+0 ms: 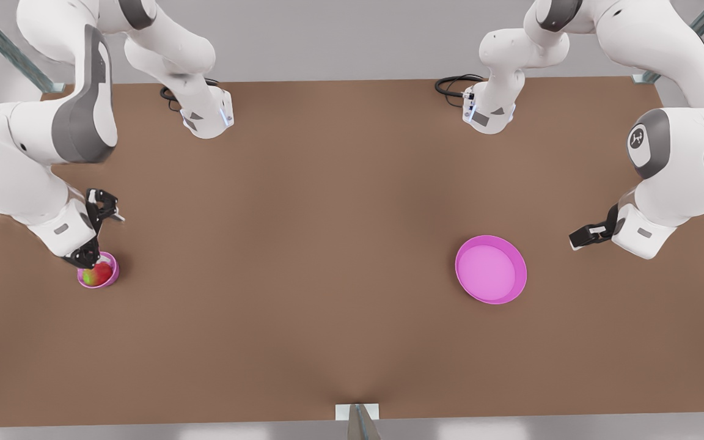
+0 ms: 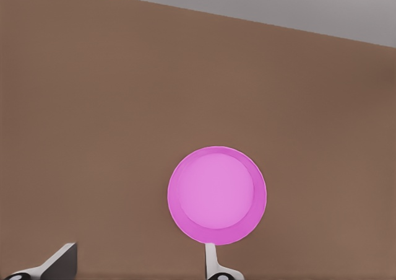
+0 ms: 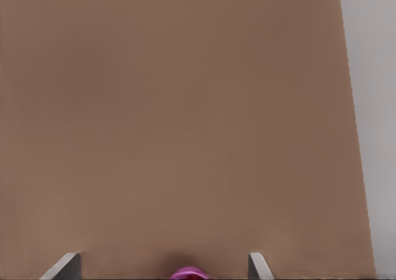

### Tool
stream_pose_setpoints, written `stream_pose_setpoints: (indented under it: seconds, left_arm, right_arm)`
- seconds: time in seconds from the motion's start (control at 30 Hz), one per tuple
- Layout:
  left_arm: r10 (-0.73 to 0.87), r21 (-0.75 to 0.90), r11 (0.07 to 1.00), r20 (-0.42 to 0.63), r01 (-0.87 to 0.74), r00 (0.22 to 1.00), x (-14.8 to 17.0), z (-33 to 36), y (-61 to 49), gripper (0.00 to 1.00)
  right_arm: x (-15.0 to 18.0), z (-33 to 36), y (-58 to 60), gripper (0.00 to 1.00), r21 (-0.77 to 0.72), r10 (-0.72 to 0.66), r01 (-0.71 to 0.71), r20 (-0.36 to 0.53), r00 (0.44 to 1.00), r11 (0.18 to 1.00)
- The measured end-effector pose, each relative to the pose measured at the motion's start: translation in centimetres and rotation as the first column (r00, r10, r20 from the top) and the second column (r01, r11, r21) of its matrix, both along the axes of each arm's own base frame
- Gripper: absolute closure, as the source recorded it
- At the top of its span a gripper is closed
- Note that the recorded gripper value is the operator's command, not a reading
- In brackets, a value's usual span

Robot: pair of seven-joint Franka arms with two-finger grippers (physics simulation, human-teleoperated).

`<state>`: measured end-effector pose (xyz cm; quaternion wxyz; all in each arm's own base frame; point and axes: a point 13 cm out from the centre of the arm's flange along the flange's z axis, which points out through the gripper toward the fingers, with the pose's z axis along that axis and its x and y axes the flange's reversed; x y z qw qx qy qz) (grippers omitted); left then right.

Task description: Use the left arm to pick up the apple from the plate, transfer it to the gripper of the right arm, and then use the right arm to place it into the bowl

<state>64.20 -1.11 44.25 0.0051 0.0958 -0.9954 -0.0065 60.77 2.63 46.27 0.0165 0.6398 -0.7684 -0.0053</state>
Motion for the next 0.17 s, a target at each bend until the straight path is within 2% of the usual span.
stream_pose_setpoints:
  seconds: [0.07, 0.17]
  left_arm:
    - [0.005, 0.001, 1.000, 0.000, -0.005, 1.000, 0.0, 0.0, 0.0, 0.00]
    - [0.011, 0.001, 1.000, 0.000, -0.011, 1.000, 0.0, 0.0, 0.0, 0.00]
  right_arm:
    - [-3.0, -2.2, -0.4, 0.00, -0.029, -0.141, 0.140, -0.034, 0.989, 0.990]
    - [-1.8, -2.1, -1.5, 0.00, -0.029, -0.338, 0.338, -0.001, 0.941, 0.941]
